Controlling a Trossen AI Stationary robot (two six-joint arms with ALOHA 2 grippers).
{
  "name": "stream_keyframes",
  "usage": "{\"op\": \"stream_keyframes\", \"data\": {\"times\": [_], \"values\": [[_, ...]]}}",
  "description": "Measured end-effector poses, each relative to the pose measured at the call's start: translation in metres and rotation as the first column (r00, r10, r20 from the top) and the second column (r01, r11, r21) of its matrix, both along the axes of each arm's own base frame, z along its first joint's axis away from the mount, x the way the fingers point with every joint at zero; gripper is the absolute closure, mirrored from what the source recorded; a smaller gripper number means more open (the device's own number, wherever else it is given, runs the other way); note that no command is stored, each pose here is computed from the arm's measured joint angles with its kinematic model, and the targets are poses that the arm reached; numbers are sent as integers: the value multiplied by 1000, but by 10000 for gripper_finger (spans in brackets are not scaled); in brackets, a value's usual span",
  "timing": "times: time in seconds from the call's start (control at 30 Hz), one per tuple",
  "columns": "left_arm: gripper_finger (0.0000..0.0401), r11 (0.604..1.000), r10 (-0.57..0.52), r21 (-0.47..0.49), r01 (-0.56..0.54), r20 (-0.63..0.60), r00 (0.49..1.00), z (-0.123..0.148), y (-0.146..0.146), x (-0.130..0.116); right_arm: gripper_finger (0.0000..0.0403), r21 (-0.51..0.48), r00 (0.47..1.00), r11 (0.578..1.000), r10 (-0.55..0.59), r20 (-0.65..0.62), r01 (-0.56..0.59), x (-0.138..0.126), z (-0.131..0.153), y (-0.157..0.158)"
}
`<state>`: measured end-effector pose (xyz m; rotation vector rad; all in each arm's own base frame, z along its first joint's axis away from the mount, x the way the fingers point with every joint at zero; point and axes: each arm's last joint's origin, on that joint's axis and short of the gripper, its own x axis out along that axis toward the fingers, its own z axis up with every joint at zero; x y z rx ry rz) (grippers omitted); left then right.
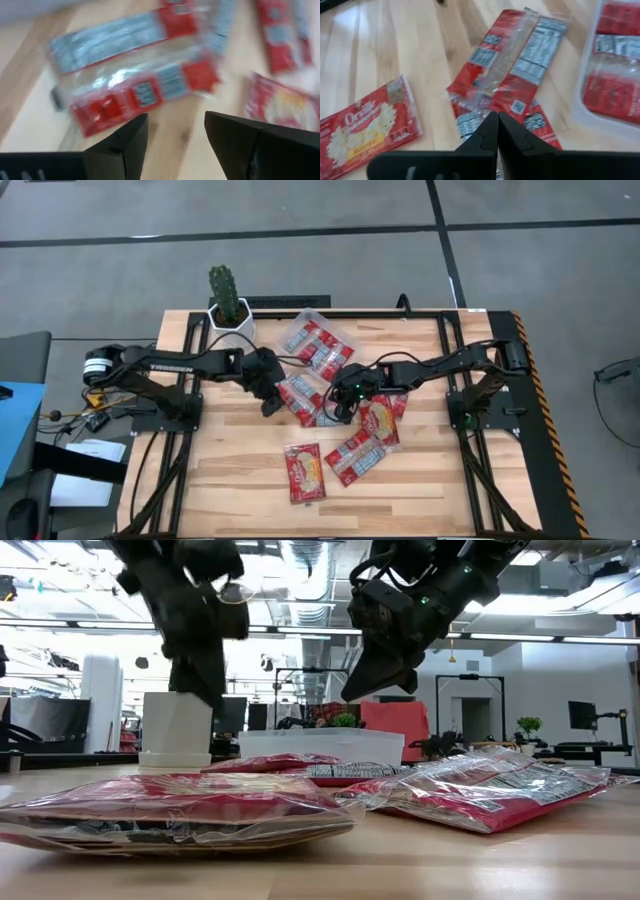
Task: Sort popcorn bags into baskets
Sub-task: Put the red popcorn bag into the transparent bin
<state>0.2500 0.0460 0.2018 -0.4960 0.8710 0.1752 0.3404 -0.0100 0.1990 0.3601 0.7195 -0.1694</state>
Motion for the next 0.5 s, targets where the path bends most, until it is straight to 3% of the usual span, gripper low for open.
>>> {"op": "stream_keyframes", "data": {"times": [0.13,0.27,0.5], "values": [[199,983,163,-83,-162,11,986,-26,13,-8,373,-10,1000,1000,-24,2,24,0,0,-2],[168,964,237,-128,-234,9,971,-42,18,-19,381,-9,1000,1000,-23,0,23,0,0,-1],[123,930,355,-119,-347,49,934,-52,28,-26,379,-13,999,999,-46,1,46,0,0,0]]}}
